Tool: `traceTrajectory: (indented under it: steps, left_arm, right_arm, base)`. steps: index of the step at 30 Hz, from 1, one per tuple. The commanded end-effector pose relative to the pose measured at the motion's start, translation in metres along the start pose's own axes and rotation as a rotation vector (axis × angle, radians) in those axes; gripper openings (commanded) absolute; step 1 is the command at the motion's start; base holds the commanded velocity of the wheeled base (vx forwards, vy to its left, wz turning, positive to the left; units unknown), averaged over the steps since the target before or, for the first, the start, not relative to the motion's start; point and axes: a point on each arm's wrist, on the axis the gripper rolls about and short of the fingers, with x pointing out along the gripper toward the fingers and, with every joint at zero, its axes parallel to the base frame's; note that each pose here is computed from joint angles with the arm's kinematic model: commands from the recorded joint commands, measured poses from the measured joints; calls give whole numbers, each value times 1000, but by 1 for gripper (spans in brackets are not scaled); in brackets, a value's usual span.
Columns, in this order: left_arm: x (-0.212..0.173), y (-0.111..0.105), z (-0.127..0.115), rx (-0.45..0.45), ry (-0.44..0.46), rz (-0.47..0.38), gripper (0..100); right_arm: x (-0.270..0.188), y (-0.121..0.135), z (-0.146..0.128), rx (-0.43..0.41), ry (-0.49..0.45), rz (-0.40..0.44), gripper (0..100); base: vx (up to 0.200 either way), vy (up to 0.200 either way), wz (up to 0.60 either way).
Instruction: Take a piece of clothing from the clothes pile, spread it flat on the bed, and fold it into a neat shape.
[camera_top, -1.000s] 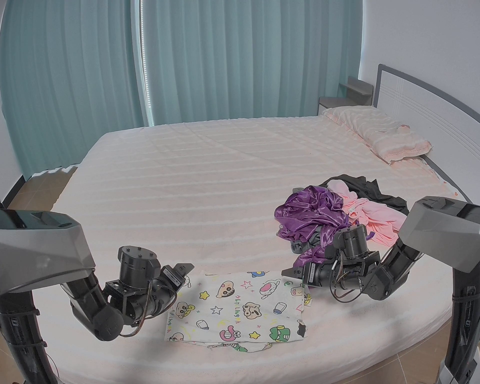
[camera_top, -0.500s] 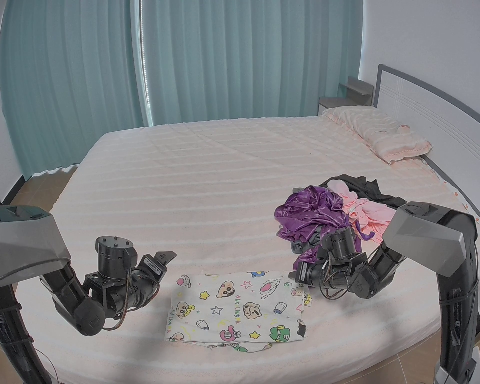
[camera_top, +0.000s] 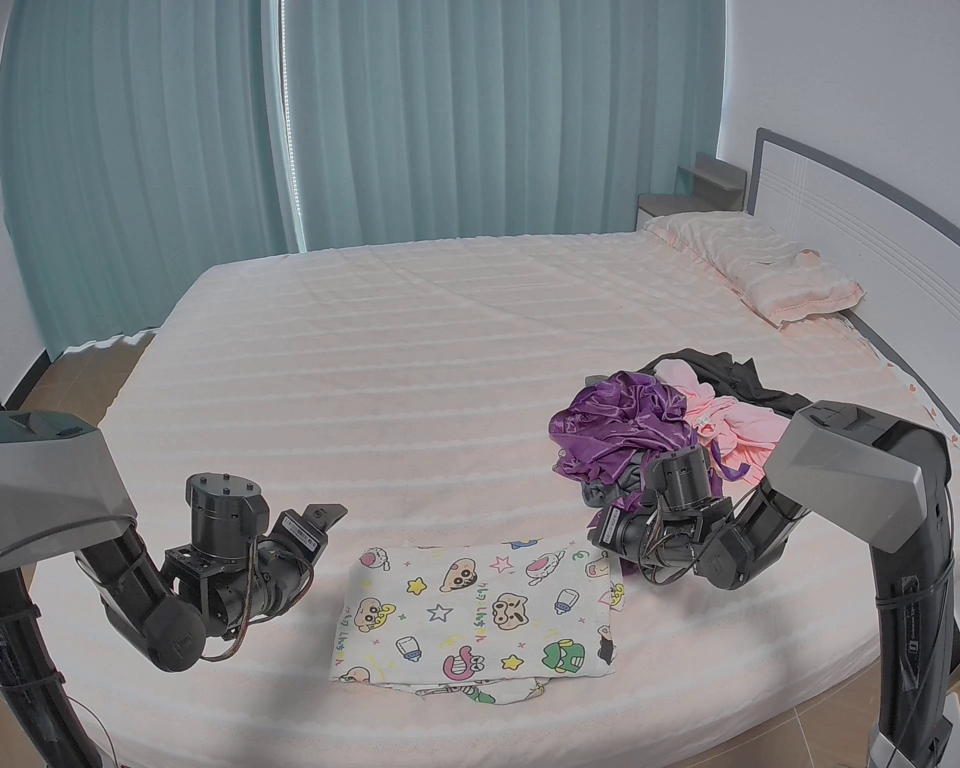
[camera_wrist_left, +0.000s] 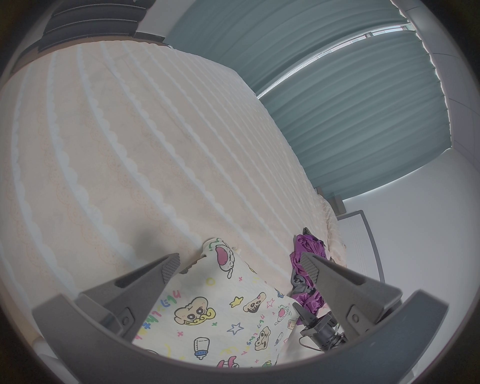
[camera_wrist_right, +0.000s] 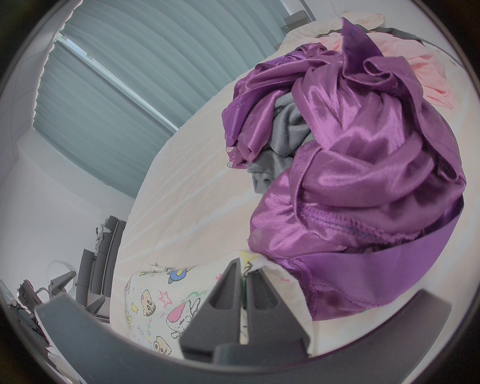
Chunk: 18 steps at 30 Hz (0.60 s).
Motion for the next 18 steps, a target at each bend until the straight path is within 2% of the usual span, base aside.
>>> traceTrajectory:
  steps: [1,4,7,8,11,12,15,16,18]
  left_arm:
    - [-3,-3,3,0,-12,-13,100]
    - [-10,-8,7,-3,-27,-37,100]
    - [-25,-18,15,0,-57,-86,100]
    - [-37,-21,20,27,-83,-110,100]
    - [-52,-23,28,79,-123,-131,100]
    - [-73,-25,35,132,-174,-159,100]
    - [-105,-29,46,180,-276,-206,100]
    - [-111,-29,47,187,-291,-210,100]
    - [-137,-27,47,261,-366,-198,100]
  right_arm:
    - [-7,3,4,14,-12,4,100]
    - [-24,8,11,25,-34,15,100]
    - [-65,18,20,29,-68,34,100]
    - [-89,22,23,27,-97,45,100]
    - [-117,26,24,24,-141,57,100]
    - [-149,28,20,18,-205,64,100]
    - [-197,29,11,7,-326,79,100]
    - [-205,29,10,5,-346,81,100]
    - [-245,26,1,-14,-443,87,100]
  base:
    - [0,0,0]
    - [0,0,0]
    - [0,0,0]
    - [0,0,0]
    - [0,0,0]
    - [0,0,0]
    - [0,0,0]
    - [0,0,0]
    - [0,0,0]
